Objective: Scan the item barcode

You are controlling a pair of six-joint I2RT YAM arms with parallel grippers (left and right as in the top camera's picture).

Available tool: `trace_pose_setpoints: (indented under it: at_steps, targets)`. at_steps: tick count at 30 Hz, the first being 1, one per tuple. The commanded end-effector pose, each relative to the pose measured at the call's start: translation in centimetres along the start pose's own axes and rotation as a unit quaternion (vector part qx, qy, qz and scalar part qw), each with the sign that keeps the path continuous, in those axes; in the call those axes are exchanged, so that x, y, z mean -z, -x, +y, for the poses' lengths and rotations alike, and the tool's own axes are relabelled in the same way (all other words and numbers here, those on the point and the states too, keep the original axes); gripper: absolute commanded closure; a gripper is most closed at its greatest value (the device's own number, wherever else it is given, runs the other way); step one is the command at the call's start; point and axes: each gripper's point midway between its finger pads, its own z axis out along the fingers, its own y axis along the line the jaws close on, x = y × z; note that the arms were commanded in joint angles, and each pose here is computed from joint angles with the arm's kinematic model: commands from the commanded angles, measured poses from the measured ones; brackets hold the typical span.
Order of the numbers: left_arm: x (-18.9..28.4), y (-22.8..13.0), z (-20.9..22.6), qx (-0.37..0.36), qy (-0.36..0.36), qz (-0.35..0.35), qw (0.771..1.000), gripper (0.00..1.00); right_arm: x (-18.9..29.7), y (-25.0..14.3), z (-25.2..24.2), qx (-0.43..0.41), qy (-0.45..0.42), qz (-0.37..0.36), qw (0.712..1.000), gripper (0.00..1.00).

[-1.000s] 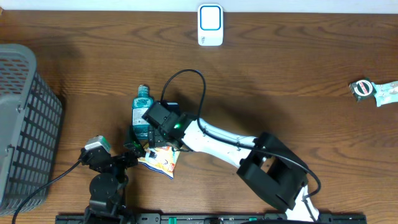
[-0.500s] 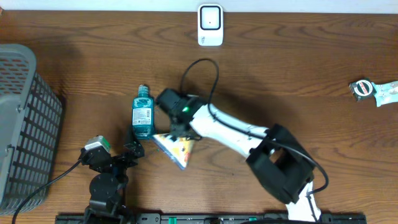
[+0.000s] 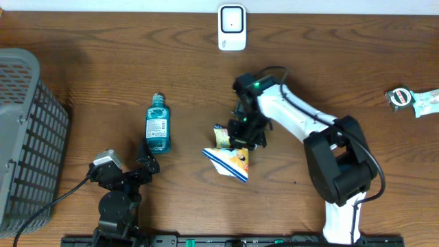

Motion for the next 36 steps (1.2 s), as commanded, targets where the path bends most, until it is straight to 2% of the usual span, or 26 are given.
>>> trace_pose_setpoints:
  at_steps: [1,7,12,16,19,21,24,27,28,29,30,31,32,36]
  targets:
    - [-0.2,-1.2,0.6,-0.003,0.011,0.016,1.000,0.02,2.3,-2.5,3.0,-0.030,0.152,0.093,0.984,0.99]
    - [-0.2,-1.2,0.6,-0.003,0.011,0.016,1.000,0.02,6.3,-2.1,3.9,-0.086,0.269,0.127,0.951,0.99]
    - [-0.2,-1.2,0.6,-0.003,0.011,0.016,1.000,0.02,9.0,-2.2,3.8,-0.152,0.326,0.158,0.920,0.99]
    - [-0.2,-1.2,0.6,-0.003,0.011,0.016,1.000,0.02,9.4,-1.5,2.6,-0.164,0.321,0.145,0.921,0.99]
    - [-0.2,-1.2,0.6,-0.003,0.011,0.016,1.000,0.02,8.4,-1.0,0.9,-0.132,0.276,0.113,0.945,0.99]
    - [-0.2,-1.2,0.6,-0.003,0.011,0.016,1.000,0.02,7.6,-0.1,-0.1,-0.044,0.251,0.068,0.965,0.99]
    - [-0.2,-1.2,0.6,-0.003,0.011,0.016,1.000,0.02,6.6,1.8,-1.8,0.102,0.195,-0.003,0.975,0.99]
    - [-0.2,-1.2,0.6,-0.003,0.011,0.016,1.000,0.02,5.4,3.4,-5.0,0.139,0.081,-0.035,0.986,0.96]
    - [-0.2,-1.2,0.6,-0.003,0.011,0.016,1.000,0.02,5.2,3.9,-5.8,0.143,0.051,-0.043,0.987,0.87]
    - [-0.2,-1.2,0.6,-0.003,0.011,0.016,1.000,0.02,5.1,4.4,-6.6,0.148,0.024,-0.052,0.987,0.70]
    - [-0.2,-1.2,0.6,-0.003,0.011,0.016,1.000,0.02,5.0,5.1,-7.3,0.151,-0.006,-0.064,0.986,0.42]
    - [-0.2,-1.2,0.6,-0.003,0.011,0.016,1.000,0.02,5.1,5.7,-7.7,0.152,-0.025,-0.075,0.985,0.05]
    - [-0.2,-1.2,0.6,-0.003,0.011,0.016,1.000,0.02,5.1,6.2,-7.9,0.153,-0.037,-0.086,0.984,0.01]
    - [-0.2,-1.2,0.6,-0.003,0.011,0.016,1.000,0.02,5.4,7.6,-7.5,0.152,-0.031,-0.115,0.981,0.01]
